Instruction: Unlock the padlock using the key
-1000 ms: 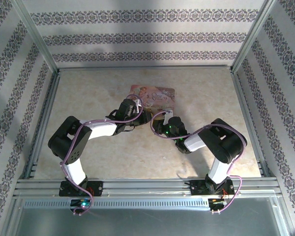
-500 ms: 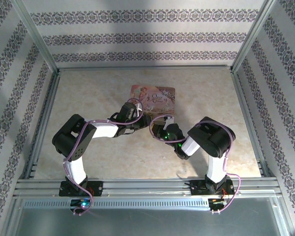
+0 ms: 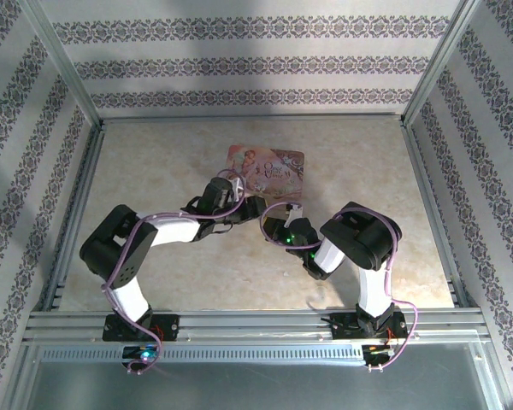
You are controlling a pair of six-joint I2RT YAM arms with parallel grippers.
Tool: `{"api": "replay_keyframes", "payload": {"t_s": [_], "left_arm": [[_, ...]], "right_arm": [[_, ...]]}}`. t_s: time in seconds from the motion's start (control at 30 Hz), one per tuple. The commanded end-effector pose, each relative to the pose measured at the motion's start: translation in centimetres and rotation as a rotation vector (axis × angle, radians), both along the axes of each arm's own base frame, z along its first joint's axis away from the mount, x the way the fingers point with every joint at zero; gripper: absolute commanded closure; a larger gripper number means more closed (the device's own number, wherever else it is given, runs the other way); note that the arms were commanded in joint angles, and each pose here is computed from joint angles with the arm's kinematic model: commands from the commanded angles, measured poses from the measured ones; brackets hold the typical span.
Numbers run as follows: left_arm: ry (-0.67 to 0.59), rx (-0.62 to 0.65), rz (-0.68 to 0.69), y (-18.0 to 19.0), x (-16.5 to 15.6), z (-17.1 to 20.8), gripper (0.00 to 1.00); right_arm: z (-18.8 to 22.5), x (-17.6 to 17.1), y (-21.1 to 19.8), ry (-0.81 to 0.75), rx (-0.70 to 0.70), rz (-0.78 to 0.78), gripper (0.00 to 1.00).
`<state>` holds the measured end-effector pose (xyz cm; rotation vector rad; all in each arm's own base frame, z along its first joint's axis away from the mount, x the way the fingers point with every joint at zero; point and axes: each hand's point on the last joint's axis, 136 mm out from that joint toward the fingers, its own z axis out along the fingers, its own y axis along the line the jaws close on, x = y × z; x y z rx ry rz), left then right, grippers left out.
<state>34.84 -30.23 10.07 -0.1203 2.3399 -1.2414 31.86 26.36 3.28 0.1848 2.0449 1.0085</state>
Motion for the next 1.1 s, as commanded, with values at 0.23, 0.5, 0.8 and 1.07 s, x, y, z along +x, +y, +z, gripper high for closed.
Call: {"api": "replay_keyframes", "payload": {"t_s": [0.23,0.5,0.8,1.07], "left_arm": [[-0.023,-0.021,0.099,5.4,-0.6,1.6,0.43],[0.007,-0.096,0.106,5.9,-1.3,1.8,0.45],[0.027,-0.138,0.084,5.0,-1.1,1.3,0.53],[0.030,-0.131,0.048,3.1,-0.6,0.7,0.54]], "right_arm": [[1.1,-1.0,0.9,0.009,0.072,0.014,1.00],[2.4,-1.5,1.3,0.007,0.111,0.015,1.00],[2.9,-1.4,1.3,-0.004,0.110,0.008,1.00],[3.3,-1.4,1.0,-0.015,0.106,0.002,1.00]]}}
